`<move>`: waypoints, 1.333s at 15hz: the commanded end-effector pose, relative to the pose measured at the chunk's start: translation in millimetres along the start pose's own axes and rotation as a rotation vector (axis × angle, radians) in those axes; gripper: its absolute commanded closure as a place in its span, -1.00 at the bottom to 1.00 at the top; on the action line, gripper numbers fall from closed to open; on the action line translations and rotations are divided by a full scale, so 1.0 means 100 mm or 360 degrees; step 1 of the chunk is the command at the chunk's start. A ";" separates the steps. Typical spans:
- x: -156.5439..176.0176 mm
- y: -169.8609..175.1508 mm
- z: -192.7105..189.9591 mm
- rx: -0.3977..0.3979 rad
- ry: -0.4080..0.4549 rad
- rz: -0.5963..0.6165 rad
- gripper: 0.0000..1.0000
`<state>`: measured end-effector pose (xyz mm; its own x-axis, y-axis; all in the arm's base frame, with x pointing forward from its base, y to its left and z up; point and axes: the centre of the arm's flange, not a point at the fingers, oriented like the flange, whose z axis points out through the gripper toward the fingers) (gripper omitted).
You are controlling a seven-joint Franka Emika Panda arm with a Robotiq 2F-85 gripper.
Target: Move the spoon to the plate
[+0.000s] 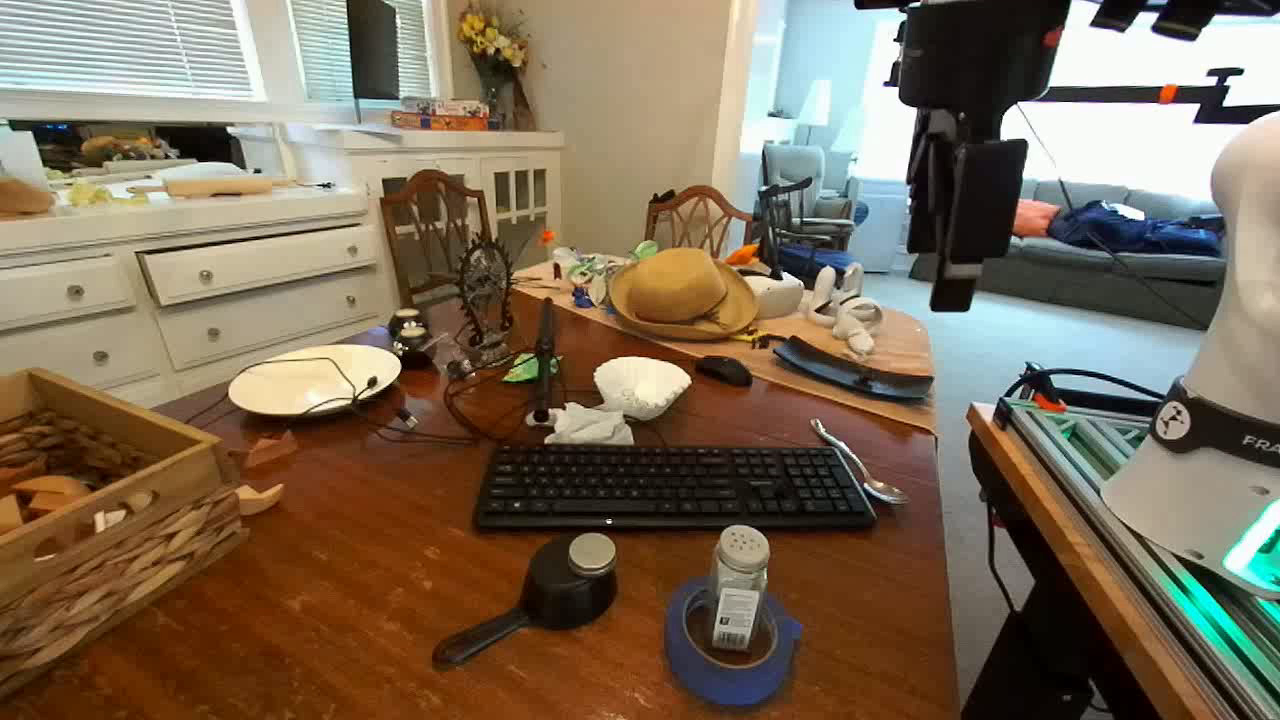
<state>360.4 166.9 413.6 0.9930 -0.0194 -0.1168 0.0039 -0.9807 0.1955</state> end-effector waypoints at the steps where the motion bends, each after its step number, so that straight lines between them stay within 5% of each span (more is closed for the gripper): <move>1: 0.00 0.00 0.00 0.0000 0.0000 0.0000 -1.00; 9: 0.64 0.45 0.65 -0.0145 -0.0090 0.0699 -1.00; 15: 1.03 1.28 1.71 -0.0228 -0.0189 0.1215 -1.00; 20: 0.86 1.82 2.73 -0.0342 -0.0358 0.1654 -1.00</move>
<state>425.5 -43.2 228.0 0.5911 -0.8066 -0.0030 -0.7281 -0.5352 0.4283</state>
